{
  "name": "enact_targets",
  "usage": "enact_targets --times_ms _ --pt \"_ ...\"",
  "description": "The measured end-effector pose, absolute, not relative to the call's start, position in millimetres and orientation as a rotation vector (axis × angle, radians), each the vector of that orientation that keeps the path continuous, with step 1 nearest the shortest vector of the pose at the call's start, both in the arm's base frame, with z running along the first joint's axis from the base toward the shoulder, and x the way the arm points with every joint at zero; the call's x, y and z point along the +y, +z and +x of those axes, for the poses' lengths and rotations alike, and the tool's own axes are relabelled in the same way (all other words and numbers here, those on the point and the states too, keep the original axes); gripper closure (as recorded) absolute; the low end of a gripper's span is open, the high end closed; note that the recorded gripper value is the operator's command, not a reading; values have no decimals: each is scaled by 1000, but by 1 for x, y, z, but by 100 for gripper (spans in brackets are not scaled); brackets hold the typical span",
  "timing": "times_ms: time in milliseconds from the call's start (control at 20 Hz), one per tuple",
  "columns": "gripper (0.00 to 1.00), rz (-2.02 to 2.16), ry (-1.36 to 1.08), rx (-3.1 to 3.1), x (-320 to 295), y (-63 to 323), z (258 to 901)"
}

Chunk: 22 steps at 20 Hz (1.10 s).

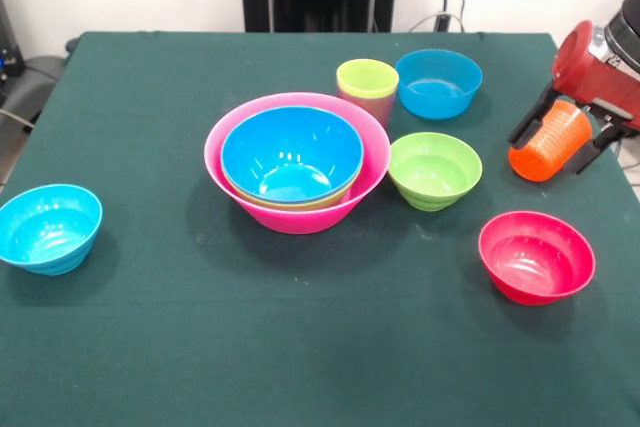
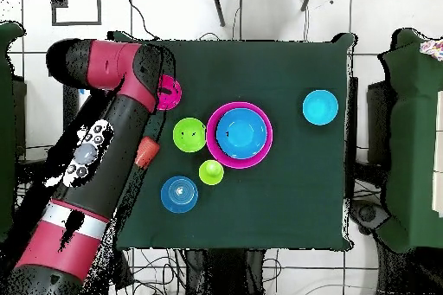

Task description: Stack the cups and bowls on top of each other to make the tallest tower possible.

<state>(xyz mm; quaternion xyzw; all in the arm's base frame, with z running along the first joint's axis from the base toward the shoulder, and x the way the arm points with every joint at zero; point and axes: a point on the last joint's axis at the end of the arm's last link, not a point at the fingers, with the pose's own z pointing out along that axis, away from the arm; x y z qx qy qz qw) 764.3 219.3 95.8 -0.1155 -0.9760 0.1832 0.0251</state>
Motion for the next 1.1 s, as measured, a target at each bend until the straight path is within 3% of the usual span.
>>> enact_targets --times_ms 1100 --pt "0 -467 506 -3136 187 45 746"
